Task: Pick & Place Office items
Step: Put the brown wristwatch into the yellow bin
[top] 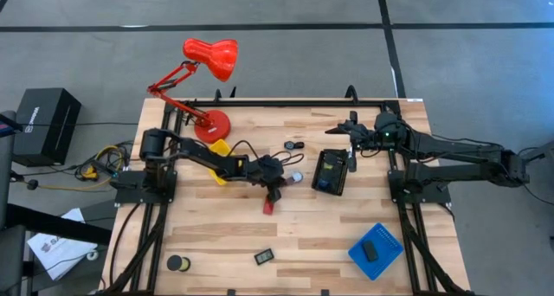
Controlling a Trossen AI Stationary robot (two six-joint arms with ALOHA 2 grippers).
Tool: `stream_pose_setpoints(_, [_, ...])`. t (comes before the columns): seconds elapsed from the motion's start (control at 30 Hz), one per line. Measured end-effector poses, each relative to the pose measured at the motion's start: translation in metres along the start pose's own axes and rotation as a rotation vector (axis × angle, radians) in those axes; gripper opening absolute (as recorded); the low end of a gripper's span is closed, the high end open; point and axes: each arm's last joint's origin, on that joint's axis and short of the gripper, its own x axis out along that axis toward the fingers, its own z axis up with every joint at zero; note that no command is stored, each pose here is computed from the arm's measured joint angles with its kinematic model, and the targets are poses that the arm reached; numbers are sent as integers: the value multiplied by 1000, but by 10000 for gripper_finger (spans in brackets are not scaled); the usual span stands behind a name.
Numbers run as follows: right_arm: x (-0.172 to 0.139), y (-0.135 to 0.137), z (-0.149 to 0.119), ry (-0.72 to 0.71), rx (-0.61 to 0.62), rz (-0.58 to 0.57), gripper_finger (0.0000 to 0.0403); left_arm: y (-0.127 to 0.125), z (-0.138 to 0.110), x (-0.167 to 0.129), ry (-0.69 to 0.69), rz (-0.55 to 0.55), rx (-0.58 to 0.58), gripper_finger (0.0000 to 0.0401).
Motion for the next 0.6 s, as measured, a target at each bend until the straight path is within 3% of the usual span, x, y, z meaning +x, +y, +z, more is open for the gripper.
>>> stream_pose_setpoints(0.07, [0, 0, 0, 0, 2, 0, 273, 5, 1, 0, 5, 8, -9, 14])
stream_pose_setpoints(0.27, [0, 0, 0, 1, 10, 0, 273, 10, 3, -4, 13, 21, 41, 3])
stream_pose_setpoints(0.37, [0, 0, -1, 13, 13, 2, 273, 6, 9, -15, 6, 39, 74, 2])
stream_pose_setpoints(0.6, [0, 3, -5, 51, 16, 21, 273, -1, 25, -67, 34, 195, 141, 1])
